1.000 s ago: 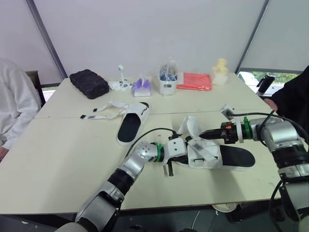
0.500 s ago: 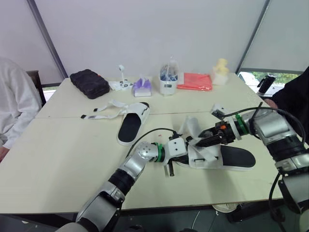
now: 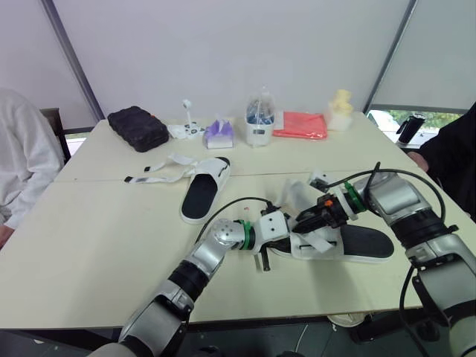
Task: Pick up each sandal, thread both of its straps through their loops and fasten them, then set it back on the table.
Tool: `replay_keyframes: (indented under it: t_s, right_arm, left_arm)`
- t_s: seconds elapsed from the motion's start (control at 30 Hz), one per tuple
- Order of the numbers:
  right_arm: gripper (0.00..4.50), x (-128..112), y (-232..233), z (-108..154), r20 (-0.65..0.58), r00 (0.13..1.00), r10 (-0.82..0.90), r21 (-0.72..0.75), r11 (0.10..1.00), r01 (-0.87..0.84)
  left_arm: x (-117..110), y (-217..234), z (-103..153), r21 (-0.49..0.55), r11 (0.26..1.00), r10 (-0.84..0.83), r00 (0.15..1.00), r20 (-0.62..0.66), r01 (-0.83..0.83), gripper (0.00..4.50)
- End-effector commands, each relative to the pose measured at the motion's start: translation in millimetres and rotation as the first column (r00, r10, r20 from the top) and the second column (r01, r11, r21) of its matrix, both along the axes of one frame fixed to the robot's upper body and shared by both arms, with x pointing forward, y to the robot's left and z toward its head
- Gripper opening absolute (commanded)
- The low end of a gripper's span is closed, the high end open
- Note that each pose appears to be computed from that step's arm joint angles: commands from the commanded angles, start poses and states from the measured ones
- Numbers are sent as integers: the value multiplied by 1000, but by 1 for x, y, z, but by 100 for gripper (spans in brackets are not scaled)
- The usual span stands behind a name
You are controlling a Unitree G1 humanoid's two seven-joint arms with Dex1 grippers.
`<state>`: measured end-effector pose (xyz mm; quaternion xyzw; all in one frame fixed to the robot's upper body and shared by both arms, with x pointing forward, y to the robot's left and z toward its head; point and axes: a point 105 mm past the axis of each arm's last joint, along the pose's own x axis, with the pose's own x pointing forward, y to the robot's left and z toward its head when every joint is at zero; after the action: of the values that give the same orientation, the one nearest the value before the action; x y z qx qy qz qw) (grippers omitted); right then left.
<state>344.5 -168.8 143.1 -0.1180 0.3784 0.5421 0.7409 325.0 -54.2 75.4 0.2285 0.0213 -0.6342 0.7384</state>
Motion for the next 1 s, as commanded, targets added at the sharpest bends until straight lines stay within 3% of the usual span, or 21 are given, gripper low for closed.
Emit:
replay_keyframes:
  t_s: [0.03,0.07,0.57,0.8,1.0]
  right_arm:
    - [43,-1,-1,5,55,998,41,-32,999,-39]
    - [6,-1,-3,4,61,997,43,-42,998,-41]
    - [6,-3,-7,41,142,990,-3,83,996,-9]
    - [6,11,-28,63,221,959,-179,165,976,144]
    - [6,12,-52,58,219,921,-321,203,939,279]
  left_arm:
    - [-4,11,-39,110,993,49,994,-96,-38,0]
    - [-4,11,-39,110,993,50,994,-95,-40,0]
    - [-3,12,-38,110,993,49,994,-93,-39,0]
    - [-2,13,-38,114,993,48,995,-92,-37,0]
    - [-2,14,-39,115,993,52,994,-96,-41,0]
